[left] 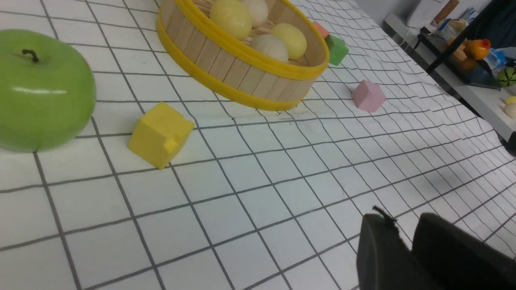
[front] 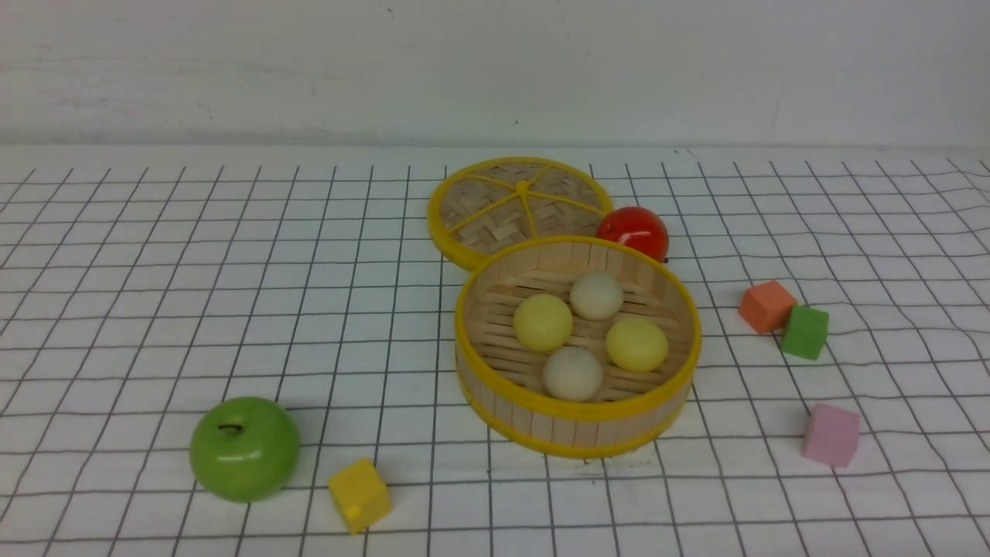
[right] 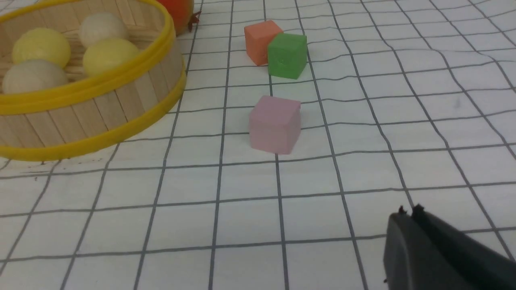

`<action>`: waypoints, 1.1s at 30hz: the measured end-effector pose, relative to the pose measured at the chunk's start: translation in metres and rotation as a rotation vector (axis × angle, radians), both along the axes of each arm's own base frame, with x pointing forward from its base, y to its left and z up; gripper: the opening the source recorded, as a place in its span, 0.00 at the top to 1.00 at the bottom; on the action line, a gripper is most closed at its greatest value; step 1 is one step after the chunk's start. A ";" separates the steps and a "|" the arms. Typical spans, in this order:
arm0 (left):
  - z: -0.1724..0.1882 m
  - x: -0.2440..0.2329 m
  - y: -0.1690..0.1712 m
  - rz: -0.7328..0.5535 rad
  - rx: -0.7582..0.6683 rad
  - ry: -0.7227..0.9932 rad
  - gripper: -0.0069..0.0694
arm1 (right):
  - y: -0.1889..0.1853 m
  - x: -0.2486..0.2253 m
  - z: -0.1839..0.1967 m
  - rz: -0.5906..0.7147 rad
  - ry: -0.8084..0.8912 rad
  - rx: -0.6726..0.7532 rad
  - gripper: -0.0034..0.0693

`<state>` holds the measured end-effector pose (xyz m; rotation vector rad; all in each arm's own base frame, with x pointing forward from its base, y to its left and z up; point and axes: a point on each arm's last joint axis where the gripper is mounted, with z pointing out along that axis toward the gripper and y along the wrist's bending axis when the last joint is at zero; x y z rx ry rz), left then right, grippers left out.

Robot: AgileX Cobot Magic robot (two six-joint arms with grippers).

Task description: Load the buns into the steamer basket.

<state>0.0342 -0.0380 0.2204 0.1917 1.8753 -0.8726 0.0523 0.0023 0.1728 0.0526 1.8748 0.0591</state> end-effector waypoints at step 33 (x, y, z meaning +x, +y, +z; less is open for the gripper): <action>-0.051 0.018 0.031 0.577 0.151 0.030 0.93 | 0.000 0.000 0.000 0.000 0.001 -0.003 0.94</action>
